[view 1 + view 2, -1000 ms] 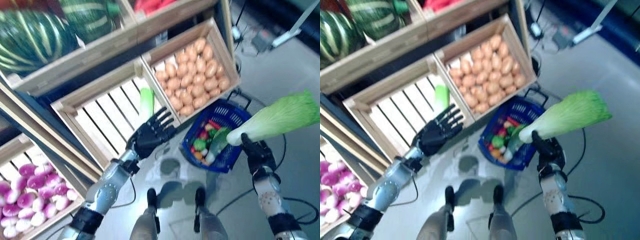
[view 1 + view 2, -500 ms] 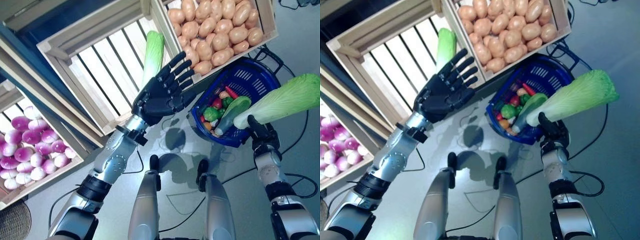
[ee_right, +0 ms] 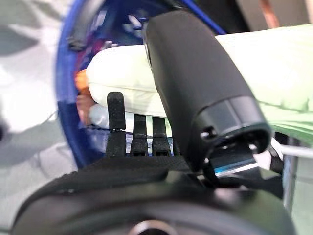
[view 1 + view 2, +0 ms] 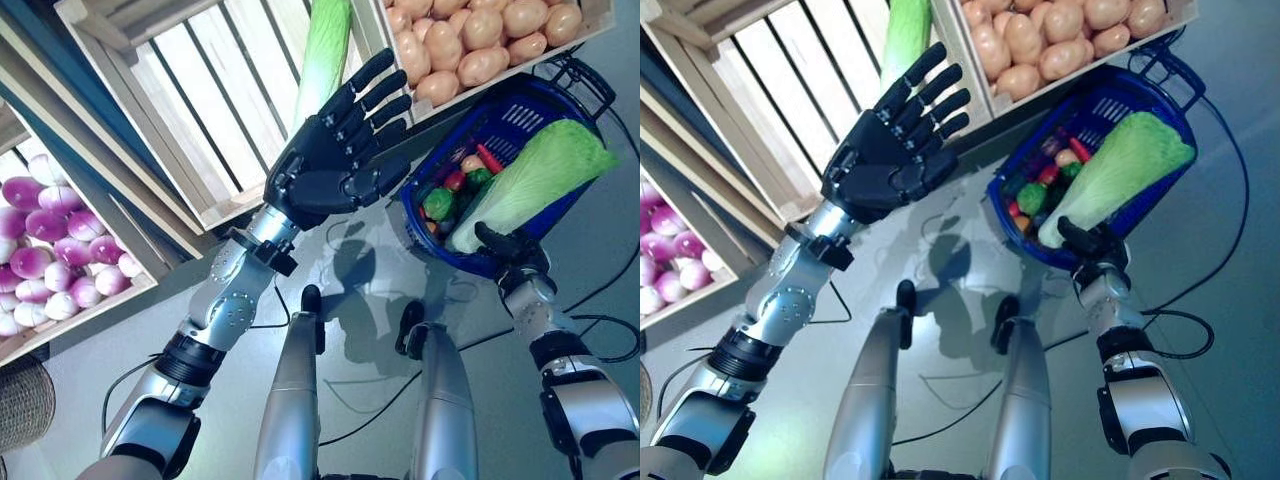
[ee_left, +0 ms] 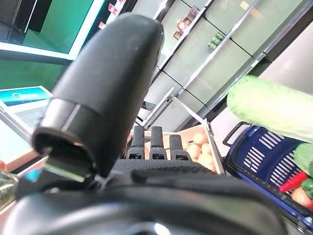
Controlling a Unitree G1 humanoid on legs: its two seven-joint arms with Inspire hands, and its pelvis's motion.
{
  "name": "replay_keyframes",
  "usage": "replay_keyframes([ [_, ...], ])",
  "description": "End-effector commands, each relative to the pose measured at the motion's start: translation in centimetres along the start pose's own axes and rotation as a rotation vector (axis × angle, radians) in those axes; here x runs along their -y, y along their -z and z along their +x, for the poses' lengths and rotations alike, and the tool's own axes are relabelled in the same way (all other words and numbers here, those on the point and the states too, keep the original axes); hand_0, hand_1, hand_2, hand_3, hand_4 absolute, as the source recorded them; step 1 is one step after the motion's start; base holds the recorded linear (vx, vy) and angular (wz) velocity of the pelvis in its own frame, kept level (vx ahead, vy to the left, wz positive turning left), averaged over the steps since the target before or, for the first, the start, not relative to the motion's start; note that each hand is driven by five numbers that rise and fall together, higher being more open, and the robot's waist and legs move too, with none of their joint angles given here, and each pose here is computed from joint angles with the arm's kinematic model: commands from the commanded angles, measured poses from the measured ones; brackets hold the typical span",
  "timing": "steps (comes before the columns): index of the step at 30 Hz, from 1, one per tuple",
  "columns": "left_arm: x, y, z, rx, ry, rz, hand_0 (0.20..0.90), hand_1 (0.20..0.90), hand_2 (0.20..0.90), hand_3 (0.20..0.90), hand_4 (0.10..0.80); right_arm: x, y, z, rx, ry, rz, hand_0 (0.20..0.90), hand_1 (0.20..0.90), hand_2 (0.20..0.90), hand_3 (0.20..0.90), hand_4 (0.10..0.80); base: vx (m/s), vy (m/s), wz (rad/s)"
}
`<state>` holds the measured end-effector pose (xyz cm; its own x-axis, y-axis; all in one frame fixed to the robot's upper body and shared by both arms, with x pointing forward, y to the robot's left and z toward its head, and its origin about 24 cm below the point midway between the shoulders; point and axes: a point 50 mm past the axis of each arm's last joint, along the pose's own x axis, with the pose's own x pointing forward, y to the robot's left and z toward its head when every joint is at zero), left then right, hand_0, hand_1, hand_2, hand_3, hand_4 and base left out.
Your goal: Put vegetables into the basket
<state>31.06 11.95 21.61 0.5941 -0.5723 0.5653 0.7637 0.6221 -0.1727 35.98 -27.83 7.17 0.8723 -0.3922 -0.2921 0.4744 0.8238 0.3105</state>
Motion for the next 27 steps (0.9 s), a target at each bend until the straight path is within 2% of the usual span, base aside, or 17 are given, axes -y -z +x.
replay_keyframes([
  [1, 4.5, -6.0, 2.5, 0.316, 0.280, 0.091, 0.900, 0.900, 0.900, 0.900, 0.800, -0.2, -6.0, 0.5, 0.168, -0.023, -0.131, 0.300, 0.300, 0.300, 0.300, 0.400, -0.006, -0.011, 0.03],
  [11, 5.1, -6.1, 3.0, 0.312, 0.298, 0.108, 0.900, 0.900, 0.900, 0.900, 0.800, -1.0, -7.1, 0.9, 0.158, 0.088, -0.228, 0.300, 0.300, 0.300, 0.300, 0.400, 0.026, -0.009, 0.04],
  [12, 5.1, -6.2, 3.0, 0.315, 0.303, 0.111, 0.900, 0.900, 0.900, 0.900, 0.800, -1.0, -7.4, 0.9, 0.167, 0.113, -0.244, 0.429, 0.429, 0.429, 0.429, 0.486, 0.015, 0.009, 0.05],
  [13, 5.2, -6.4, 3.0, 0.322, 0.317, 0.115, 0.900, 0.900, 0.900, 0.900, 0.800, -1.1, -8.0, 0.9, 0.183, 0.147, -0.250, 0.900, 0.900, 0.900, 0.900, 0.800, 0.010, 0.010, 0.09],
  [27, 5.6, -7.0, 2.5, 0.386, 0.332, 0.117, 0.900, 0.900, 0.900, 0.900, 0.800, -2.0, -11.9, -0.4, 0.441, 0.446, -0.289, 0.900, 0.900, 0.900, 0.900, 0.800, 0.006, 0.014, 0.05],
])
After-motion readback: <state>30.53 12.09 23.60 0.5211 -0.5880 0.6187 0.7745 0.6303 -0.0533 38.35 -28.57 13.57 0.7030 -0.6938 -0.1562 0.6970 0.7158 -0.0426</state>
